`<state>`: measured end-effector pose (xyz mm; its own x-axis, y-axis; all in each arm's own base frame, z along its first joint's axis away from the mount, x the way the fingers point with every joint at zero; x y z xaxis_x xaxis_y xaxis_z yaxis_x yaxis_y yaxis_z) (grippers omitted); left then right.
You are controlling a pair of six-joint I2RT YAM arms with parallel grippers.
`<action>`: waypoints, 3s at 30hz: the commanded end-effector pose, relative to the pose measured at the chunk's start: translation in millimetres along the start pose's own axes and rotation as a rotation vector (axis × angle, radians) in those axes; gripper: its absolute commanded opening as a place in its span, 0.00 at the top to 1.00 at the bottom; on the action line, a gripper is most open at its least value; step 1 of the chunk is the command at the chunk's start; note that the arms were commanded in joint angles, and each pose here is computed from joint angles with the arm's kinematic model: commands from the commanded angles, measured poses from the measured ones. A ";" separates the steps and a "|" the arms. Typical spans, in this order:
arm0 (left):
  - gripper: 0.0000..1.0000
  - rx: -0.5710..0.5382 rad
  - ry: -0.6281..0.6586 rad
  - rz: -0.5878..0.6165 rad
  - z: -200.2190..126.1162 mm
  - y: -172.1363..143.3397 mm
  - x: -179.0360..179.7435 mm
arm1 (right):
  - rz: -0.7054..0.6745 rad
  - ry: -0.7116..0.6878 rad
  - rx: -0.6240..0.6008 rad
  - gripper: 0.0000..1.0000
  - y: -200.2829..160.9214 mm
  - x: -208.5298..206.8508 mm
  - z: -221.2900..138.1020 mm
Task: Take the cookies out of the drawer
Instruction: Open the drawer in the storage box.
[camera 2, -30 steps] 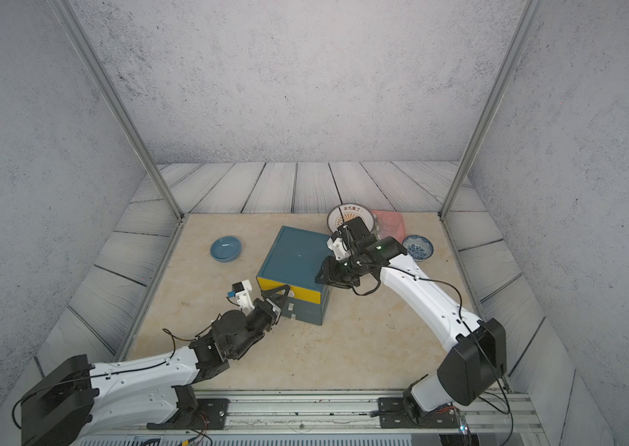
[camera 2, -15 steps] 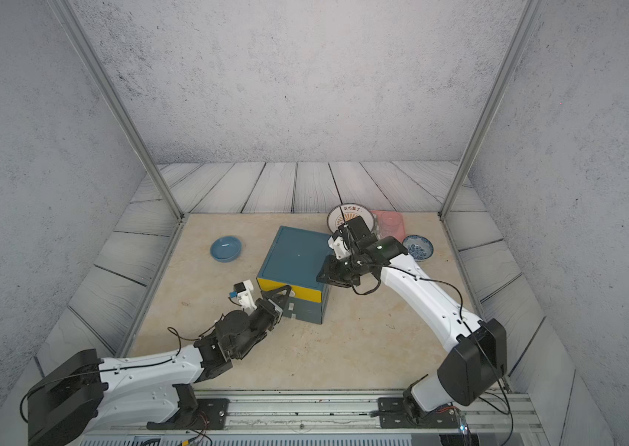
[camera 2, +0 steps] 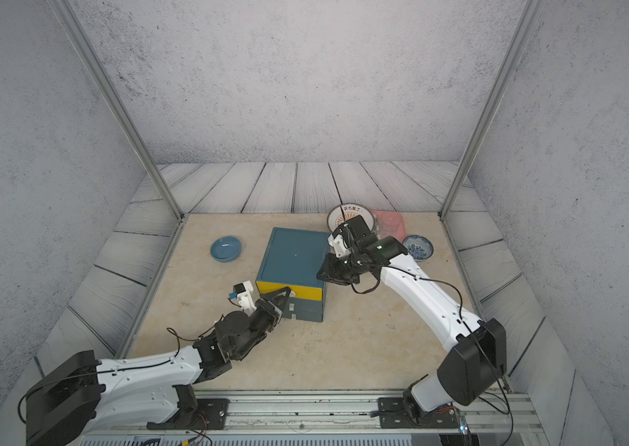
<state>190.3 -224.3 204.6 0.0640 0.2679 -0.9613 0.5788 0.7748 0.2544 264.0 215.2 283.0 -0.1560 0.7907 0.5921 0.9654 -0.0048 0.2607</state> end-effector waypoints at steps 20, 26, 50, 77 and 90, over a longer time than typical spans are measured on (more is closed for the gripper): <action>0.62 -0.012 0.039 0.064 -35.6 -15.3 -2.9 | 0.062 -0.057 0.066 0.74 -4.0 -8.9 16.2; 0.62 -0.055 0.049 0.031 -47.4 -12.7 12.0 | 0.047 -0.038 0.062 0.74 -6.5 -5.8 10.4; 0.62 -0.055 0.094 0.051 -80.4 -37.6 14.3 | 0.089 -0.063 0.038 0.73 -14.8 -4.7 4.4; 0.62 -0.107 0.106 -0.039 -123.6 -89.6 11.6 | 0.078 -0.076 0.009 0.72 -21.4 -3.8 -10.1; 0.53 -0.080 0.106 -0.031 -128.5 -105.0 2.6 | 0.074 -0.072 0.014 0.71 -24.6 -4.6 -11.7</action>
<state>27.0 -233.8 196.8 -0.0269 0.2781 -0.9602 0.5115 0.8291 0.2258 243.6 218.8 286.1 -0.0890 0.7911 0.6052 0.9796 -0.0405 0.1971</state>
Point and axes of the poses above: each gripper's point midway between its finger pads, its own z axis out along the fingers, its own x axis along the line the jaws close on, y = z × x, the point moved 7 cm from there along -z, back along the fingers, and after that the axes turned 3 degrees about z, right-handed, at the moved point
